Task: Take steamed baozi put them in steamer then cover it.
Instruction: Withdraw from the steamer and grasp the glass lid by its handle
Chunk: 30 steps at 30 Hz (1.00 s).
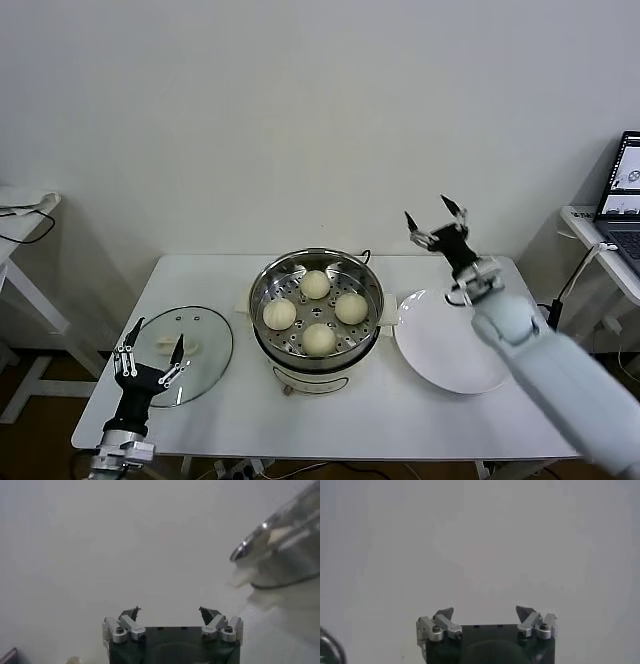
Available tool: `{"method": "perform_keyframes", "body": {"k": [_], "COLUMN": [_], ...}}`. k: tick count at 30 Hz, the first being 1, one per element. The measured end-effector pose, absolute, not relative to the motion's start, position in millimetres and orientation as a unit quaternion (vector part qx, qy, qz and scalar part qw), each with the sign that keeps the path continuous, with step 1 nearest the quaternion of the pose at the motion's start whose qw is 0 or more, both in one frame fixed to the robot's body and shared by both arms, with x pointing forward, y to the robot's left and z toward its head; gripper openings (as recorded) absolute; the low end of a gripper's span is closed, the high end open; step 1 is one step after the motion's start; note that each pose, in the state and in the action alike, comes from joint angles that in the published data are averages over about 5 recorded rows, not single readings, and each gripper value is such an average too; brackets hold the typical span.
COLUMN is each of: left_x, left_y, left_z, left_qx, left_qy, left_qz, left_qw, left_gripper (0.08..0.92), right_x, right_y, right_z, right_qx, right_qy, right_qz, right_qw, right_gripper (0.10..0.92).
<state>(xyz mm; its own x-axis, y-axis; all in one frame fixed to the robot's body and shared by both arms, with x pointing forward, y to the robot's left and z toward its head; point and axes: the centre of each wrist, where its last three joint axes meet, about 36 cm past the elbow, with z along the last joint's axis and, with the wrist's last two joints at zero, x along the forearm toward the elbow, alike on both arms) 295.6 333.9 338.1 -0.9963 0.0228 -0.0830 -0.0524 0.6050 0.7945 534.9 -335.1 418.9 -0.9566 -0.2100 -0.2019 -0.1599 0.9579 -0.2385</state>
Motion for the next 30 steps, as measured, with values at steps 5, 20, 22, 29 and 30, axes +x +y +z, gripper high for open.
{"method": "perform_keyframes", "body": {"k": [5, 20, 22, 29, 30], "left_x": [302, 324, 328, 342, 344], "left_y": [350, 370, 371, 374, 374], "left_z": [322, 276, 272, 266, 266], "left_qx": [0.005, 0.033, 0.031, 0.023, 0.022], "left_qy": [0.842, 0.714, 0.706, 0.685, 0.683], "left_qz": [0.539, 0.699, 0.708, 0.728, 0.73], "left_qw": [0.022, -0.008, -0.007, -0.003, -0.002], "left_gripper": [0.823, 0.823, 0.823, 0.823, 0.823], "right_x": [496, 416, 410, 397, 395], "right_y": [-344, -350, -349, -345, -345], "right_z": [379, 317, 313, 302, 301], "right_qx": [-0.039, 0.039, 0.043, 0.05, 0.051], "right_qy": [0.992, 0.997, 0.997, 0.997, 0.997], "right_qz": [-0.065, -0.022, -0.02, -0.014, -0.014], "right_qw": [0.104, 0.062, 0.058, 0.05, 0.049], "right_gripper": [0.823, 0.823, 0.823, 0.823, 0.823]}}
